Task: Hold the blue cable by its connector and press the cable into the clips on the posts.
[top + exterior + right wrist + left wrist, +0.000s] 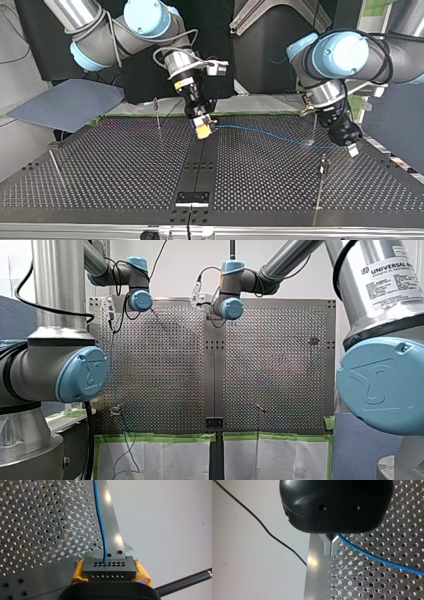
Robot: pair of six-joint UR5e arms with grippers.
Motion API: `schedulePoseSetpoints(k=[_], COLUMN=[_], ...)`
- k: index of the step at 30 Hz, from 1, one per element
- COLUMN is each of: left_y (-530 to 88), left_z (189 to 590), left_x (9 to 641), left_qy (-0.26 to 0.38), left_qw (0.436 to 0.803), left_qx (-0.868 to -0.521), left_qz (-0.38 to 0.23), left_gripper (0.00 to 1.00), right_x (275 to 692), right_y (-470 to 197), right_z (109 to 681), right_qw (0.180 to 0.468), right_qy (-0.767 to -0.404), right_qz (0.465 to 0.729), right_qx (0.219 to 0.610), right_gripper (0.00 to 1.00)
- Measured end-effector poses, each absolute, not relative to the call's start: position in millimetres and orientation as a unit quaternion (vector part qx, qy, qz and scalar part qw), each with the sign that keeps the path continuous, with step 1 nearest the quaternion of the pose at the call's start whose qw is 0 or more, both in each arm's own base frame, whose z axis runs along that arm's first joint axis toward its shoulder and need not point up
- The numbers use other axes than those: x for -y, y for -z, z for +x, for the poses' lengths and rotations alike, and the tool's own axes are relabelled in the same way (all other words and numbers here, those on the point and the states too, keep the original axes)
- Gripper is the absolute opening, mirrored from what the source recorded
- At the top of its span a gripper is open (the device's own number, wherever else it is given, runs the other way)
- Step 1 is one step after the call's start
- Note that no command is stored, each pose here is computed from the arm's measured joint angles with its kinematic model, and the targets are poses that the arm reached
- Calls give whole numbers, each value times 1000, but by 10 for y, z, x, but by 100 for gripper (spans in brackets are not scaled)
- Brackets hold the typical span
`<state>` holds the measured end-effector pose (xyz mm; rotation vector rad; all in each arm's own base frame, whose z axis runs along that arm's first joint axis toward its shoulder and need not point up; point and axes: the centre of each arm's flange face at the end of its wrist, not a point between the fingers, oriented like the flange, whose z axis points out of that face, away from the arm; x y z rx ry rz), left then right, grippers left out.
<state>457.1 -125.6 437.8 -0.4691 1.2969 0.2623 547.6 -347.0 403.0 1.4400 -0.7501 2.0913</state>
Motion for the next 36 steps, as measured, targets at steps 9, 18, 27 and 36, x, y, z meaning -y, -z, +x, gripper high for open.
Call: schedulePoseSetpoints(k=[9,18,27,36], left_y=[-4414,-4424,-4314,-4397], left_z=[4640,4739,4933,5004], left_x=[1161,1074,1026,946], left_qy=[-115,-115,-105,-92], left_qw=[768,769,767,776], left_qx=[-592,-591,-596,-583], left_qz=[-218,-215,-216,-222], left_gripper=[0,0,0,0], right_x=[3515,3523,3552,3571], right_y=[-3996,-4076,-4112,-4109], right_z=[5612,5660,5660,5651], right_qw=[239,235,234,235], right_qy=[-765,-770,-773,-772], right_qz=[532,528,525,525], right_qx=[273,269,270,271], right_gripper=[0,0,0,0])
